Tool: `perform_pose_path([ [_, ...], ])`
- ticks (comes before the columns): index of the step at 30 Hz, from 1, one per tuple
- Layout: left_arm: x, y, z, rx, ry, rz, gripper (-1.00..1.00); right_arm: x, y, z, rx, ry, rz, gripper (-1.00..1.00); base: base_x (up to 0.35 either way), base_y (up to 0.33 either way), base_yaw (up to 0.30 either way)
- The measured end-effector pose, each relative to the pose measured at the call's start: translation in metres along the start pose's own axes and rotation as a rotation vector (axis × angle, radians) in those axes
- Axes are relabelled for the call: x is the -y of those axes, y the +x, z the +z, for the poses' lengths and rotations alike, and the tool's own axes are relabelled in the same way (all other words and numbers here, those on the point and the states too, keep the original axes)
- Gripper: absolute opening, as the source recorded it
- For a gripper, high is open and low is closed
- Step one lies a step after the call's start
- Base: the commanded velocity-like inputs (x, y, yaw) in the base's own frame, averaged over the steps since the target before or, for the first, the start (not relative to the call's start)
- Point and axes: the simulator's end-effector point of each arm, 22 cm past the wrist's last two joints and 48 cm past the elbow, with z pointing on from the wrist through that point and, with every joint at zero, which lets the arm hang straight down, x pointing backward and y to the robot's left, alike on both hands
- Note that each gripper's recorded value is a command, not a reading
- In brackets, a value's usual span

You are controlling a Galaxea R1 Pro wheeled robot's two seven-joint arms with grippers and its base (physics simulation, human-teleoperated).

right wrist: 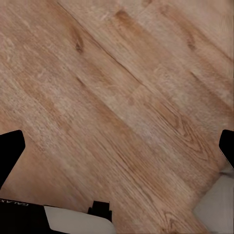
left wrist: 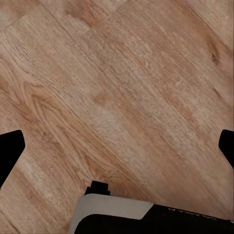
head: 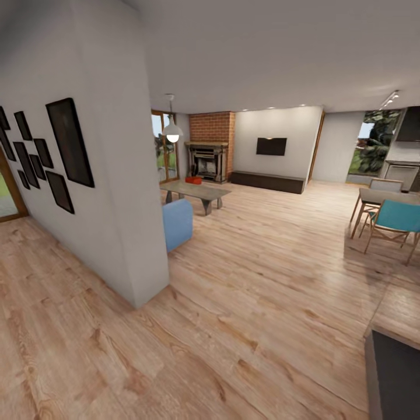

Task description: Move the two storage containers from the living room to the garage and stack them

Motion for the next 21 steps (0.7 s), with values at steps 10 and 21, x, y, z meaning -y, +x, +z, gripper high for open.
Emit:
perform_pose_path([
  [10, 0.0009, 0.0002, 0.0, 0.0, 0.001, -0.001, 1.0, 0.0002, -0.0002, 0.0, 0.0, 0.0, 0.0, 1.0, 0.325, 0.0, -0.001],
  [21, 0.001, 0.0002, 0.0, 0.0, 0.001, 0.0, 1.0, 0.0, -0.0002, 0.0, 0.001, 0.0, 0.0, 1.0, 0.325, 0.0, 0.0],
])
